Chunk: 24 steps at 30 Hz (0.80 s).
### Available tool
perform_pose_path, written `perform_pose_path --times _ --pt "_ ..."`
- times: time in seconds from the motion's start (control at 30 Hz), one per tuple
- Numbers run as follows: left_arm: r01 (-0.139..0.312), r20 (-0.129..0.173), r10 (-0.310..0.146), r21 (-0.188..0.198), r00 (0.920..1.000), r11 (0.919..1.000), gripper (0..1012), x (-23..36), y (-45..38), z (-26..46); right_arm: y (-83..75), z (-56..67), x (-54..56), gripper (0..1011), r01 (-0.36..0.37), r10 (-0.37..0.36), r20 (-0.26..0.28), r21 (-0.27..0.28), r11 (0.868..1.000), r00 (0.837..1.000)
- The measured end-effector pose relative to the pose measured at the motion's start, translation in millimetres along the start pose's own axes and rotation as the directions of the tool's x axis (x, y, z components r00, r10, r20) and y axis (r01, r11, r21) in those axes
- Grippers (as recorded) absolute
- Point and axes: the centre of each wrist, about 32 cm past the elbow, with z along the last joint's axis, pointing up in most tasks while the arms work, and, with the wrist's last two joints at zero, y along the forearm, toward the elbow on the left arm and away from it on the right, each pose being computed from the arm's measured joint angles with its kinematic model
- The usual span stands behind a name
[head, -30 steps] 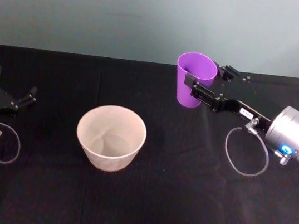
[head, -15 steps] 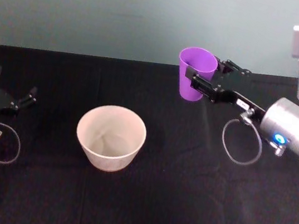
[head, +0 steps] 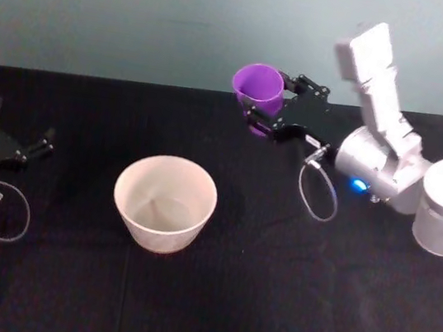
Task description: Pick up the cup and pour the mung beans from the cup into the bowl.
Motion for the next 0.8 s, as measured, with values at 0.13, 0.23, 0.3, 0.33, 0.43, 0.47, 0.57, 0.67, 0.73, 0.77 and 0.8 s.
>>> perform_pose_path --times 0.13,0.23,0.3,0.33,0.43,0.47,0.57,0.67,0.73,0.77,0.8 --pt "0.0 0.0 0.0 0.0 1.0 1.0 1000 0.0 0.0 0.0 4.9 -10.6 -17.4 715 0.011 -0.015 0.217 0.018 1.0 0.976" --pt "0.0 0.0 0.0 0.0 1.0 1.0 1000 0.0 0.0 0.0 5.8 -15.0 -24.9 715 0.016 -0.025 0.321 0.032 0.999 0.947" --pt "0.0 0.0 0.0 0.0 1.0 1.0 1000 0.0 0.0 0.0 6.0 -18.5 -30.2 715 0.021 -0.039 0.404 0.05 0.999 0.914" --pt "0.0 0.0 0.0 0.0 1.0 1.0 1000 0.0 0.0 0.0 6.2 -20.4 -33.2 715 0.023 -0.048 0.451 0.06 0.998 0.891" --pt "0.0 0.0 0.0 0.0 1.0 1.0 1000 0.0 0.0 0.0 6.2 -23.7 -38.6 715 0.02 -0.055 0.528 0.073 0.997 0.847" --pt "0.0 0.0 0.0 0.0 1.0 1.0 1000 0.0 0.0 0.0 6.3 -24.4 -40.2 715 0.017 -0.056 0.547 0.075 0.997 0.836" --pt "0.0 0.0 0.0 0.0 1.0 1.0 1000 0.0 0.0 0.0 6.6 -26.3 -46.8 715 0.005 -0.055 0.614 0.084 0.996 0.788" --pt "0.0 0.0 0.0 0.0 1.0 1.0 1000 0.0 0.0 0.0 7.1 -27.0 -53.0 715 -0.012 -0.05 0.665 0.088 0.996 0.745" --pt "0.0 0.0 0.0 0.0 1.0 1.0 1000 0.0 0.0 0.0 7.2 -27.3 -55.3 715 -0.02 -0.046 0.684 0.088 0.996 0.728" --pt "0.0 0.0 0.0 0.0 1.0 1.0 1000 0.0 0.0 0.0 7.2 -27.5 -56.4 715 -0.024 -0.043 0.694 0.087 0.996 0.719" --pt "0.0 0.0 0.0 0.0 1.0 1.0 1000 0.0 0.0 0.0 7.4 -27.6 -58.3 715 -0.033 -0.039 0.712 0.086 0.996 0.701"
